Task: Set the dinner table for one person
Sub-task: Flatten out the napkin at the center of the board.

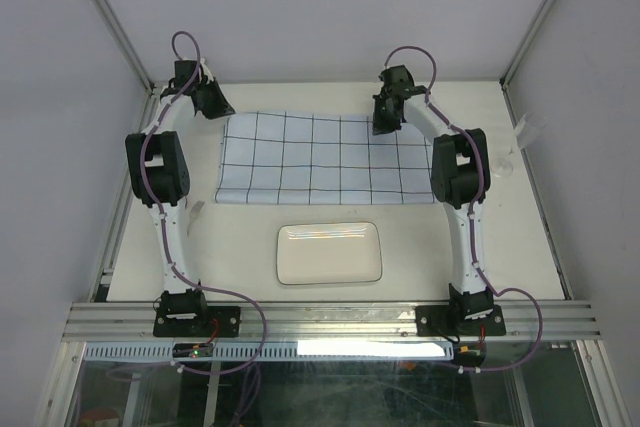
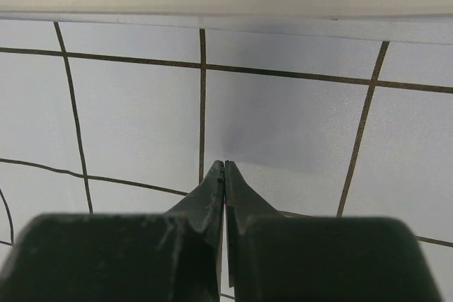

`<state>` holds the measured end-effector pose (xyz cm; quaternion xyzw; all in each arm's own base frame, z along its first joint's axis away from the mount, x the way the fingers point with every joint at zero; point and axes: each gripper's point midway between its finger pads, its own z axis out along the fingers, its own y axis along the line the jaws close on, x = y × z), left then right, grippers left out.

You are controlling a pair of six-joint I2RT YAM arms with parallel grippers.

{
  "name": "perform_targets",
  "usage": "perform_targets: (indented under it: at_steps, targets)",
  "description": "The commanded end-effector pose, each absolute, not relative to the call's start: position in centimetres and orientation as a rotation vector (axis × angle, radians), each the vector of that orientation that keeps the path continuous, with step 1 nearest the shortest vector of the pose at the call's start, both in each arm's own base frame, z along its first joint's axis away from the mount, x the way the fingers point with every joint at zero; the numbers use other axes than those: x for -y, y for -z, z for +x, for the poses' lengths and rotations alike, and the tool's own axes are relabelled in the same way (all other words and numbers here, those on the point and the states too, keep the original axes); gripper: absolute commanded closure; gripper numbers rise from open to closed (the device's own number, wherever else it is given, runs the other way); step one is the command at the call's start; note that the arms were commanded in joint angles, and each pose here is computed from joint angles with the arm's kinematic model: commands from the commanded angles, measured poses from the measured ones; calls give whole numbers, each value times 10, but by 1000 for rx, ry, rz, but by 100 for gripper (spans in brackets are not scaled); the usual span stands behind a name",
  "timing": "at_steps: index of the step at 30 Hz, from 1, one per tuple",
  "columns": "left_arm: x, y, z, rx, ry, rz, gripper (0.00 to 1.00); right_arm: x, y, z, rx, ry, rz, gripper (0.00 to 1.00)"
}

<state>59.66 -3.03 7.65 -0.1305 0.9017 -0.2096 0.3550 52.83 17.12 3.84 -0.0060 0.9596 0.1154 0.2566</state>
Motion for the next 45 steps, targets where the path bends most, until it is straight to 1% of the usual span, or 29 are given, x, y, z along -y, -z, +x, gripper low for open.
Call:
perform_targets:
  at_steps: [1,10,23,31,39,45]
  targets:
    - [28,-128,599,-2256,487,-287,100,-168,-53,538,-2547,-305,-21,100]
    - [19,-101,573,-2336,423,-328,100,-166,-56,534,-2545,-295,-24,100]
    - [12,-83,564,-2377,366,-363,100,-159,-60,536,-2533,-246,-21,100]
    - [10,-88,567,-2377,353,-363,100,-127,-77,543,-2465,-78,62,100]
    - [0,-104,563,-2383,282,-359,100,-122,-74,544,-2492,-98,83,100]
    - [-9,-92,564,-2407,234,-369,100,-124,-81,545,-2476,-118,76,100]
